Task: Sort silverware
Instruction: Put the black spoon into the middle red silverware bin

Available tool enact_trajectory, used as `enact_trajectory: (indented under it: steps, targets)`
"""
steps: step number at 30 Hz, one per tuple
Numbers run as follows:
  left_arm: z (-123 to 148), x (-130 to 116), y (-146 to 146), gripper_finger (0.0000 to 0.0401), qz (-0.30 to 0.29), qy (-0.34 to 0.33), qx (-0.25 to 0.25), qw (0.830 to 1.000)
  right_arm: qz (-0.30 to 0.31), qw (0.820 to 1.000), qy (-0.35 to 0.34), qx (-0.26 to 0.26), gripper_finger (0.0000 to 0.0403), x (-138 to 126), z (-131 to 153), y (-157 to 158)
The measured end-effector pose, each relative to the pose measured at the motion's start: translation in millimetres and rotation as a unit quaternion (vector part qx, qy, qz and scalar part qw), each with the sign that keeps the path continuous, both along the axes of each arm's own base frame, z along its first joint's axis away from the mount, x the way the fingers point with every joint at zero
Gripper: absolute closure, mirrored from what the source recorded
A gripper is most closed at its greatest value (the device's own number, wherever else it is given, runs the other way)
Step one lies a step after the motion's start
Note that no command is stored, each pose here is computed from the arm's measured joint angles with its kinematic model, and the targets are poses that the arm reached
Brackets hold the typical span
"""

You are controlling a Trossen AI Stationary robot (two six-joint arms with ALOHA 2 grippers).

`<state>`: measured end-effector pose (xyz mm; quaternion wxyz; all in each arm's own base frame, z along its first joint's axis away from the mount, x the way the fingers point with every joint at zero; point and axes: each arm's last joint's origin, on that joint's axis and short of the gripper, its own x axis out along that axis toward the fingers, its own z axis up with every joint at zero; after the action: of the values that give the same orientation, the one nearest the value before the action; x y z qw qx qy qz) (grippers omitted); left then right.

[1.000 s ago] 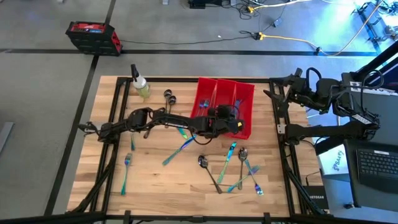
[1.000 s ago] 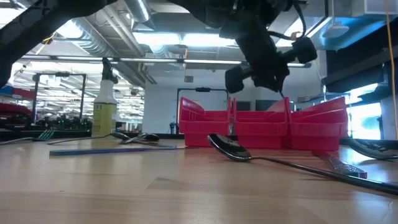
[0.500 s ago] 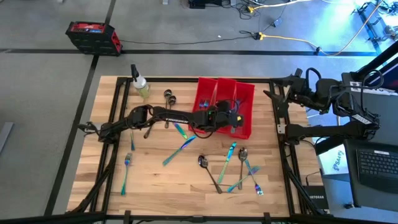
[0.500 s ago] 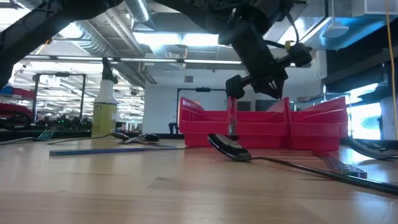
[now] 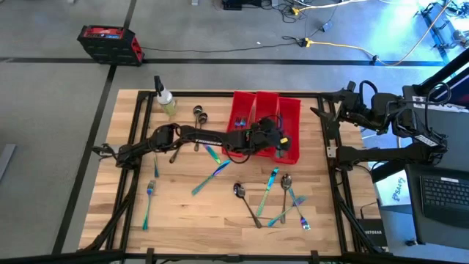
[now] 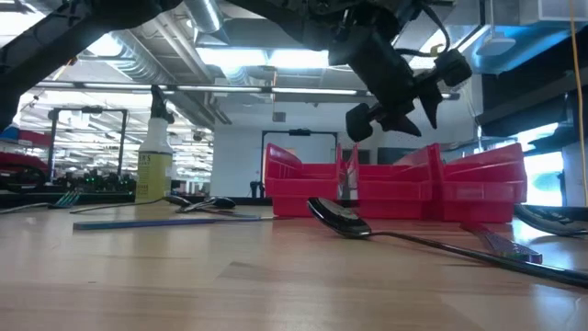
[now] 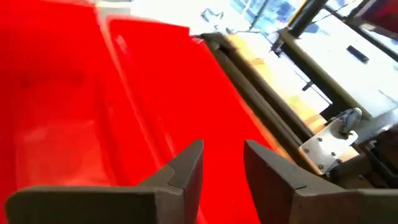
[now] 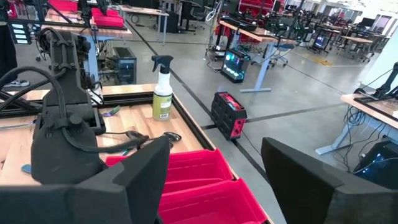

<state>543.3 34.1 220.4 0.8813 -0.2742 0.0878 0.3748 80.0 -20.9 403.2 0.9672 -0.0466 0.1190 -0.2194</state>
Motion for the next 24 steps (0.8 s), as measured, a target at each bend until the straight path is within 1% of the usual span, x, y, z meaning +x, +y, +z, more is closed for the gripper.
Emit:
enact_trajectory:
  steps: [4, 7, 9, 11, 14, 16, 17, 18, 20, 24]
  targets:
    - [15.0, 3.3, -11.2, 0.03, -0.078, 0.0, 0.055, 0.995, 0.035, 0.999, 0.031, 0.014, 0.0164, -0.5, -6.4, 2.1]
    - [27.9, -0.3, -22.0, 0.03, -0.109, 0.002, 0.062, 0.992, 0.085, 0.994, 0.062, 0.034, 0.0164, 3.3, -16.0, 4.6]
    - [34.7, -2.2, -31.5, 0.03, -0.144, 0.018, 0.088, 0.986, 0.108, 0.99, 0.08, 0.049, 0.0164, 8.4, -24.4, 5.3]
    - [40.2, -6.7, -44.1, 0.03, -0.169, 0.056, 0.123, 0.976, 0.113, 0.987, 0.094, 0.071, 0.0164, 14.1, -34.6, 5.1]
    - [49.1, -18.3, -67.5, 0.03, -0.152, 0.09, 0.141, 0.974, 0.132, 0.977, 0.129, 0.105, 0.0164, 24.7, -58.4, 5.1]
    - [59.7, -28.3, -82.0, 0.03, -0.166, 0.106, 0.164, 0.967, 0.14, 0.972, 0.141, 0.123, 0.0164, 33.8, -75.4, 4.6]
    - [67.2, -32.8, -89.5, 0.03, -0.174, 0.106, 0.177, 0.963, 0.146, 0.971, 0.139, 0.13, 0.0164, 38.6, -83.3, 4.3]
    - [72.6, -39.1, -96.4, 0.03, -0.184, 0.119, 0.189, 0.957, 0.152, 0.969, 0.135, 0.137, 0.0164, 43.2, -91.3, 4.2]
    - [79.7, -49.4, -106.1, 0.03, -0.194, 0.137, 0.198, 0.951, 0.17, 0.965, 0.124, 0.155, 0.0164, 51.5, -107.0, 4.4]
    - [81.2, -71.9, -119.3, 0.03, -0.223, 0.18, 0.213, 0.934, 0.218, 0.954, 0.101, 0.179, 0.0164, 66.5, -128.8, 5.3]
